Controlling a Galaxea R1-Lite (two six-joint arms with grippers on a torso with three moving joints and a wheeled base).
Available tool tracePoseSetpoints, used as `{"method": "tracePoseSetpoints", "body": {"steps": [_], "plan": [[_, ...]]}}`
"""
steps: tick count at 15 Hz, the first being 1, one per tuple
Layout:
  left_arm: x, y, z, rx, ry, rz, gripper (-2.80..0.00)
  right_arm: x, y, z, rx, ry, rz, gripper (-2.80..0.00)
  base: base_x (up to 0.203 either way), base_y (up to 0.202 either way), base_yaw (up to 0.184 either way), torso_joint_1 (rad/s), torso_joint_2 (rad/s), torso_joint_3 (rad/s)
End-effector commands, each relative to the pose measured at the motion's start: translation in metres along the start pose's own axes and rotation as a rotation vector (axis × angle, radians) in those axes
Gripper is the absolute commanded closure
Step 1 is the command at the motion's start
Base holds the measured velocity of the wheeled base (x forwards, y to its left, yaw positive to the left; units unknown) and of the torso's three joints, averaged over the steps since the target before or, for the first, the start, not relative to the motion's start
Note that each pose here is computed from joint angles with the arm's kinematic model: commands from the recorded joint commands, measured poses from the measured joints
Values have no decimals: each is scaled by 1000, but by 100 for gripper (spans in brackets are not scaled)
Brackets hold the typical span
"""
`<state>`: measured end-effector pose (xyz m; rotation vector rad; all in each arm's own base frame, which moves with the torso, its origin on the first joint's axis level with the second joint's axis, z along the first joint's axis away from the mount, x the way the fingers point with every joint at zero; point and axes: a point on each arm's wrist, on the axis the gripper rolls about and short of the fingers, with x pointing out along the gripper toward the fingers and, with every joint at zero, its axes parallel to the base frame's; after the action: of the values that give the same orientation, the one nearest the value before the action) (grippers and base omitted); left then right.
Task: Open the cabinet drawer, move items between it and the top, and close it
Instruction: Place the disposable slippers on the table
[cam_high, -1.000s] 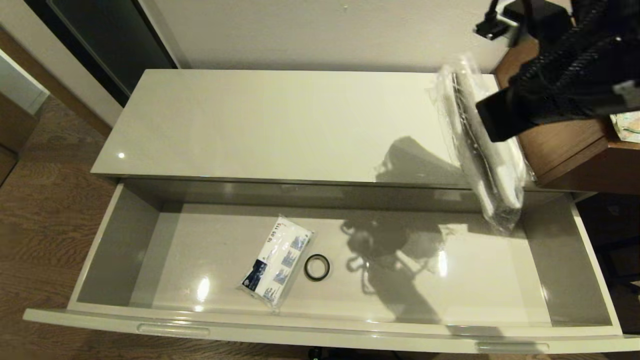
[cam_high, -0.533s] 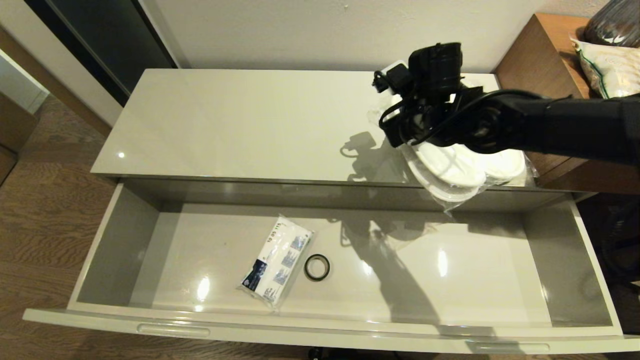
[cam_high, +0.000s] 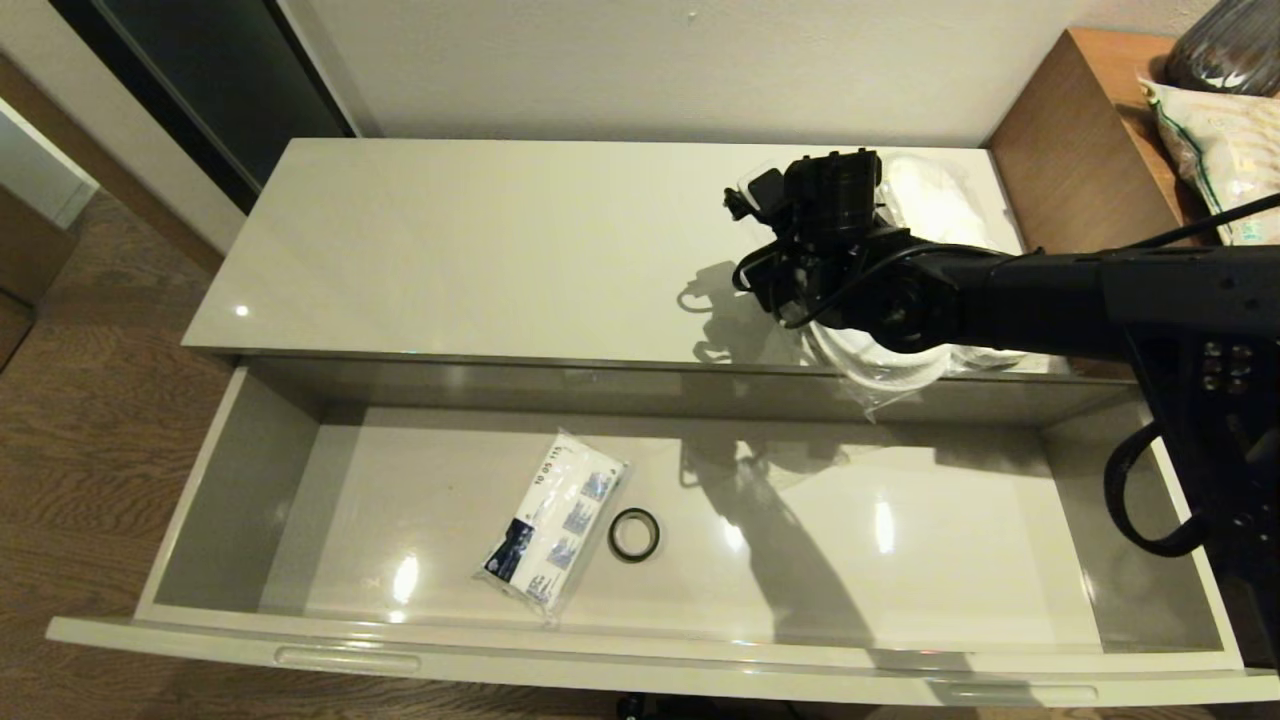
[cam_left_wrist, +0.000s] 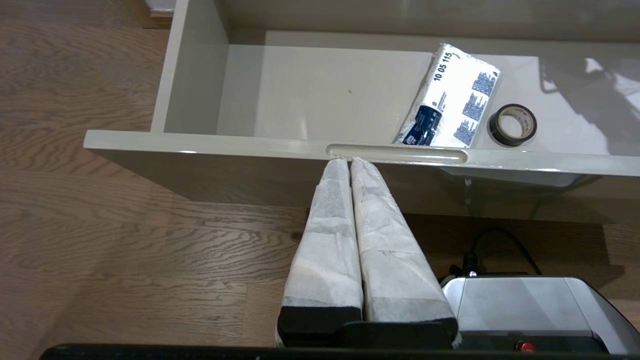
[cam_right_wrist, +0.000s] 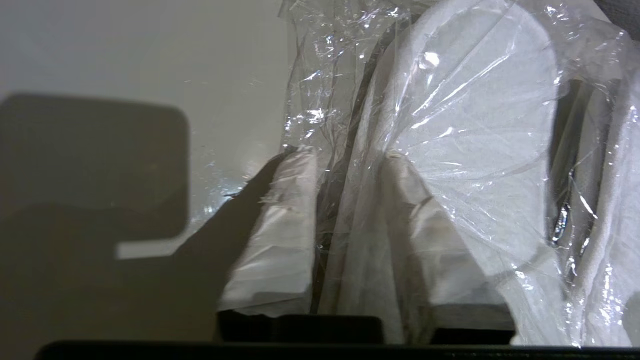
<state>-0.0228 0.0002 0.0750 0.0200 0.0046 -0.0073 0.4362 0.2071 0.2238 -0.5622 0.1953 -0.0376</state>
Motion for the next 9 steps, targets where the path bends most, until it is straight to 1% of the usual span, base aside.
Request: {"method": "tracePoseSetpoints", "body": {"steps": [1, 3, 6, 9], "plan": [[0, 0, 0, 0, 0, 0, 0, 1, 0, -1, -1, -1, -6, -280, 0, 0, 0, 0, 0, 0], [0, 0, 0, 0, 0, 0, 0, -1, -5, 5, -3, -33, -24, -280, 0, 0, 0, 0, 0, 0], [0, 0, 0, 0, 0, 0, 0, -15, -22, 21, 4, -89, -48, -280, 0, 0, 0, 0, 0, 0], [0, 0, 0, 0, 0, 0, 0, -41, -49, 43, 12, -145, -75, -280, 0, 0, 0, 0, 0, 0]]}}
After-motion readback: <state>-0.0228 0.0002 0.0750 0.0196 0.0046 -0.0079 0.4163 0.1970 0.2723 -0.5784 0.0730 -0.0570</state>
